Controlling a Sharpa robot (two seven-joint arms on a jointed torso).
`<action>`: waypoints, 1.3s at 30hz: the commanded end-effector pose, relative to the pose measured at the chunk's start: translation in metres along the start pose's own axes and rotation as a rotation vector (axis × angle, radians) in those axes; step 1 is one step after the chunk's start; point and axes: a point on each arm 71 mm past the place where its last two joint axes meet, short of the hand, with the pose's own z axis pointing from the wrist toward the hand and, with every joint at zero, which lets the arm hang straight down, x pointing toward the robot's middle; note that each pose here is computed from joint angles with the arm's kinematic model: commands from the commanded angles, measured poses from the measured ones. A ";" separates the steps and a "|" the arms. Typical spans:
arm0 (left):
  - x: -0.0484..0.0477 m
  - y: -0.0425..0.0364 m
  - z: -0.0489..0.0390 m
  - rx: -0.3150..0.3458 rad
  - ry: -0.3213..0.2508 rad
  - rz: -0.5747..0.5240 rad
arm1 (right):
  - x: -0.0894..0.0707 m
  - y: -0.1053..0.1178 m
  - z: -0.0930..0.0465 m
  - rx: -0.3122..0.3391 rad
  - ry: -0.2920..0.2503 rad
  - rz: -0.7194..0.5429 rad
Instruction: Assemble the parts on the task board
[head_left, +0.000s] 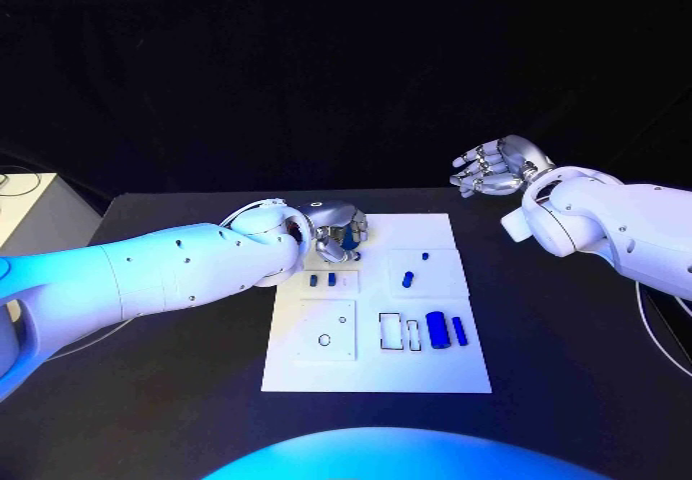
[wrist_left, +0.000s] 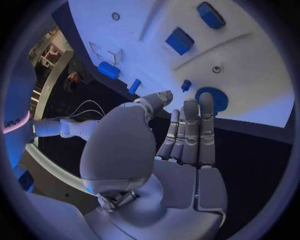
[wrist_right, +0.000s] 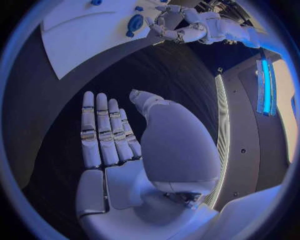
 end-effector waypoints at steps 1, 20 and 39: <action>0.0036 -0.0011 0.0025 0.002 0.018 0.143 | 0.000 0.001 0.000 -0.012 -0.004 0.002; 0.0076 -0.0052 0.0139 0.017 0.041 0.195 | 0.002 0.003 0.001 -0.014 0.003 0.003; 0.0134 -0.0091 0.0172 0.045 0.102 0.184 | 0.004 0.003 0.001 -0.013 0.008 0.004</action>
